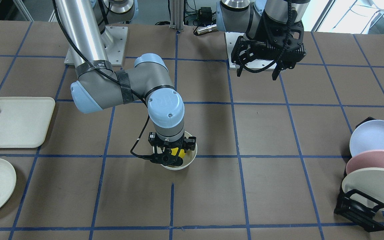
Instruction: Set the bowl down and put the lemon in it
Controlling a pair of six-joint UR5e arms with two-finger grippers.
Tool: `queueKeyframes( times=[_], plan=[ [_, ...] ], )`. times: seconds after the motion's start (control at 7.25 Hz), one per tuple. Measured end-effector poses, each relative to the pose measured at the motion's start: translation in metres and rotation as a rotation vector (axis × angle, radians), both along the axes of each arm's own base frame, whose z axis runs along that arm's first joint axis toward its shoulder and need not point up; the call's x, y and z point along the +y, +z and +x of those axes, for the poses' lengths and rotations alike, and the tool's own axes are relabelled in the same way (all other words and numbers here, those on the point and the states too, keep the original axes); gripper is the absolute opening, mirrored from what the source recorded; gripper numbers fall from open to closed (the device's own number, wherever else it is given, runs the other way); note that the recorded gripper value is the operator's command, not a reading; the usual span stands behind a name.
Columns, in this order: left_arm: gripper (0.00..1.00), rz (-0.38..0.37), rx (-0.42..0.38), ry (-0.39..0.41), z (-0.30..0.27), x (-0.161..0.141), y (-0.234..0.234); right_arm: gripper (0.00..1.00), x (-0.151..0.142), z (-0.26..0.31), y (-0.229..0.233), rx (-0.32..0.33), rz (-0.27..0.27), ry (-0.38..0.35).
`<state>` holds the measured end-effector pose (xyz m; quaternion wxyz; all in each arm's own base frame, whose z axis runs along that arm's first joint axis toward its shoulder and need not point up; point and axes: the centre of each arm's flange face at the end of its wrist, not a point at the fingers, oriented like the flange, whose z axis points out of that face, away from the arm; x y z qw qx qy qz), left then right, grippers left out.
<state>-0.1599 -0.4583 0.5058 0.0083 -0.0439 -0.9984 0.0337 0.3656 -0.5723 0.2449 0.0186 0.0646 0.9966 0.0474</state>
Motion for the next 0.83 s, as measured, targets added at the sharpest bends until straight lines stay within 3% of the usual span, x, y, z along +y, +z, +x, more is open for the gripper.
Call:
queueKeyframes(
  times=[0.41, 0.83],
  plan=[
    [1.00, 0.016, -0.009, 0.006, 0.001, 0.000, -0.005, 1.00, 0.002, -0.008, 0.033, -0.004, -0.019, 0.001],
    [1.00, 0.023, -0.006, 0.040, 0.001, 0.003, -0.001, 1.00, 0.014, -0.057, 0.100, 0.054, -0.013, -0.021]
  ],
)
